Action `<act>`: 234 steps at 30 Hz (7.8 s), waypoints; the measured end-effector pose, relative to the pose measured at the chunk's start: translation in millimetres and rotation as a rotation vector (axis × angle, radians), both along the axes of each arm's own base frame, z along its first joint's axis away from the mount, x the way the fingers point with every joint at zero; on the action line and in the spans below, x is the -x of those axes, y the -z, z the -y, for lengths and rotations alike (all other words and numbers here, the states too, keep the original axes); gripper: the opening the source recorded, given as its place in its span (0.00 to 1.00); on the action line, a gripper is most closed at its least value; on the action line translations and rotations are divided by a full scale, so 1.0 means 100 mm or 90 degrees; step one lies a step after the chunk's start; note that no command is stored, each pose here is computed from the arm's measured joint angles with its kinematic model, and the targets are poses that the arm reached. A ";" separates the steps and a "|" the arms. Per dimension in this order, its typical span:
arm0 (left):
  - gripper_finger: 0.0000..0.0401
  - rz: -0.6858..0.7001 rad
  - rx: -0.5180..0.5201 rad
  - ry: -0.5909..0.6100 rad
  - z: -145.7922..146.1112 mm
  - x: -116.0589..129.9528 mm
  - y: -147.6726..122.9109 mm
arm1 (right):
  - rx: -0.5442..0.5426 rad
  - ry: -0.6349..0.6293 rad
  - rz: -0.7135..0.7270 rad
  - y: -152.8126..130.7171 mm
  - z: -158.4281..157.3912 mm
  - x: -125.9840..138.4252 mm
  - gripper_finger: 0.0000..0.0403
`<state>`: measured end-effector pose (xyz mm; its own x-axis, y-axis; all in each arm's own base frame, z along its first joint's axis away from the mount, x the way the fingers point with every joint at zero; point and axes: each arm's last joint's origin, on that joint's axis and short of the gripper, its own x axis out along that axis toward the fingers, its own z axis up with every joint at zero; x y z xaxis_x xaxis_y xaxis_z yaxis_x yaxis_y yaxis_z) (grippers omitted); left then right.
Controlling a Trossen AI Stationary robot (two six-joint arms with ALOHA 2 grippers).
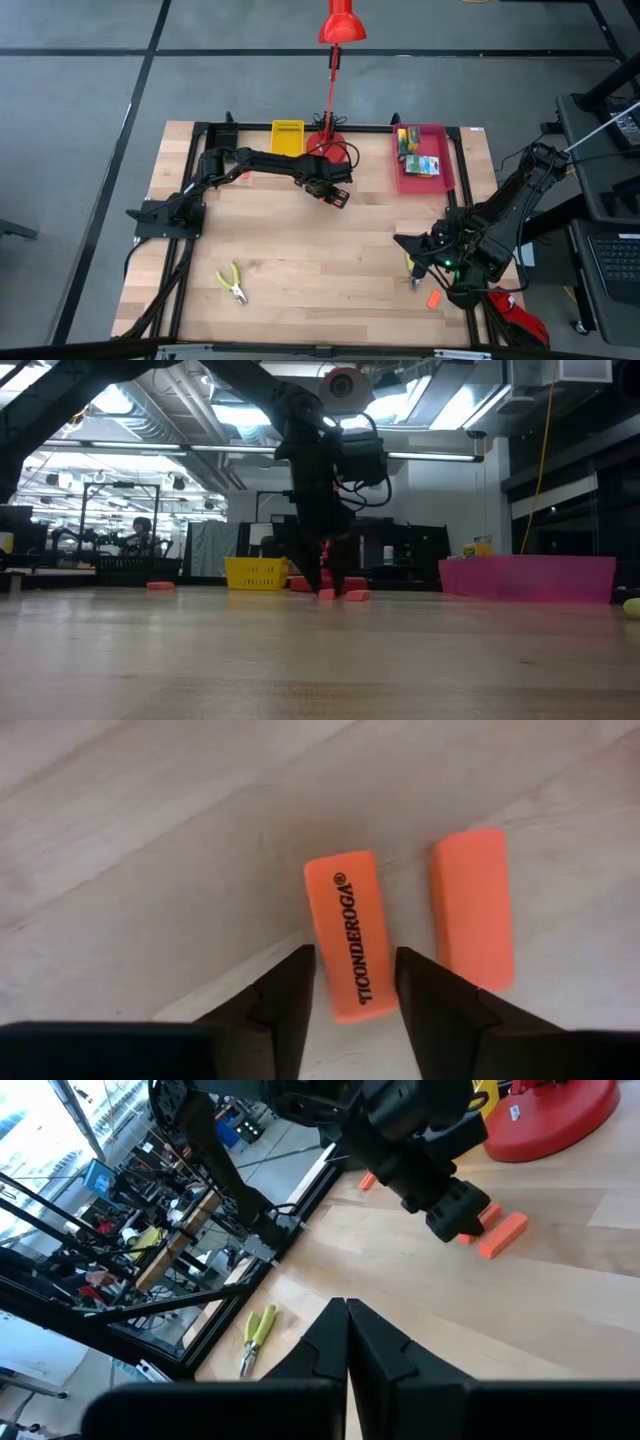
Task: Pick & Place School Supplies
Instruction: Put the orange eraser into the yellow bin
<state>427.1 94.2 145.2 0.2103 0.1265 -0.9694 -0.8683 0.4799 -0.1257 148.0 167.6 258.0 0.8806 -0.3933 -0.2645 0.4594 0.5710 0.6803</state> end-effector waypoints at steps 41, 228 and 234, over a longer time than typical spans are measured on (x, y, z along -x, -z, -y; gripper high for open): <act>0.28 -0.080 -0.184 -0.191 -1.38 0.99 -0.83 | 0.000 0.027 0.052 -0.05 -0.02 -0.04 0.02; 0.18 0.272 -0.092 -0.352 -0.43 2.20 -0.61 | 0.155 0.059 0.118 -0.80 -0.20 -0.20 0.02; 0.18 0.333 -0.120 -0.366 -0.68 2.14 -0.56 | 0.157 0.067 0.116 -0.80 -0.20 -0.20 0.02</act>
